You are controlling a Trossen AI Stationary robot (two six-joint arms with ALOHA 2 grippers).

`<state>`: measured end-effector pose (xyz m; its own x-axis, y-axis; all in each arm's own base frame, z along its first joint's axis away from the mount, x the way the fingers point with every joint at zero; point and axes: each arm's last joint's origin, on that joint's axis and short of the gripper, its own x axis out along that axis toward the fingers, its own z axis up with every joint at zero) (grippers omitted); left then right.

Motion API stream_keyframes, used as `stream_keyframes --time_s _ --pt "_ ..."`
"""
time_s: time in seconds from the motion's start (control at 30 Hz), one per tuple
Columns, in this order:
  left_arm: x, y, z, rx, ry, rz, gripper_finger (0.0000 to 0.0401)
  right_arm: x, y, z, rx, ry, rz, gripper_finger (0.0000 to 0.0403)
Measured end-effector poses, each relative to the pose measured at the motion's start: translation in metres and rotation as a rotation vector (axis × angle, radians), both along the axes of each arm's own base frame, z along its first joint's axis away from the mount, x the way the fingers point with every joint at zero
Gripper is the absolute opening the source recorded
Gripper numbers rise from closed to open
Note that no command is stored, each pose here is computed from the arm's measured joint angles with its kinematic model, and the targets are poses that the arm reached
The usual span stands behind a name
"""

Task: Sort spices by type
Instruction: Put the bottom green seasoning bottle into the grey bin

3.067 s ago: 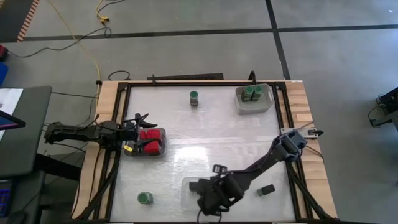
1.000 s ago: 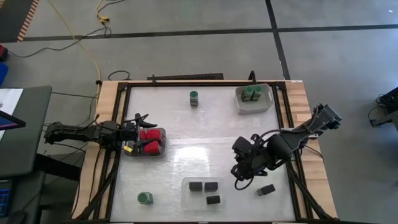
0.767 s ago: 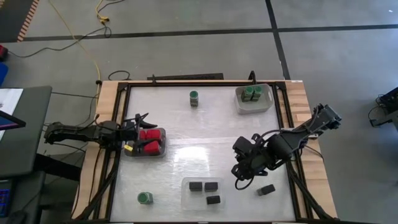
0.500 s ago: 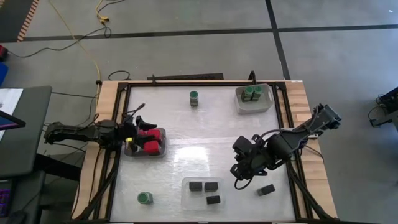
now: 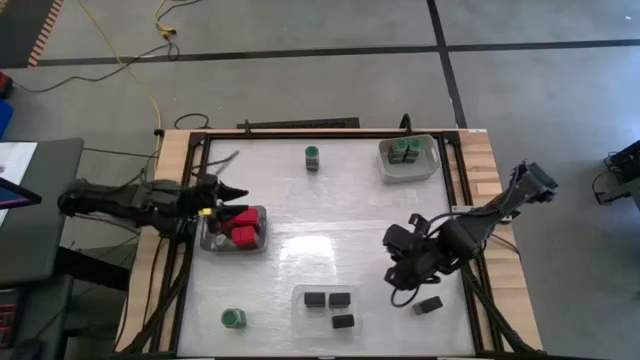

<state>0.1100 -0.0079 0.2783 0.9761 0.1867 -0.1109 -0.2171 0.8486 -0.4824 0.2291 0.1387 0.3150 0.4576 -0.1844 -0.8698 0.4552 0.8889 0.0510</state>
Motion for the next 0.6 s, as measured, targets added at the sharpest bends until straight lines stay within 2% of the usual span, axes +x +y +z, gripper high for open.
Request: stream_keyframes --time_s 0.17,0.33,0.47,0.6 --pt "0.040 -0.018 0.030 0.029 0.229 -0.043 0.0281 -0.037 -0.012 -0.016 0.088 -0.123 0.043 0.0021" --pt "0.079 -0.046 0.048 -0.028 0.551 -0.065 0.0280 -0.070 -0.032 -0.030 0.136 -0.173 0.043 0.0030" --pt "0.097 -0.081 0.061 -0.053 0.738 -0.158 0.0280 -0.087 -0.044 -0.035 0.156 -0.198 0.042 0.0032" --pt "0.105 -0.120 0.072 -0.057 0.827 -0.227 0.0280 -0.095 -0.051 -0.038 0.151 -0.212 0.064 0.0027"
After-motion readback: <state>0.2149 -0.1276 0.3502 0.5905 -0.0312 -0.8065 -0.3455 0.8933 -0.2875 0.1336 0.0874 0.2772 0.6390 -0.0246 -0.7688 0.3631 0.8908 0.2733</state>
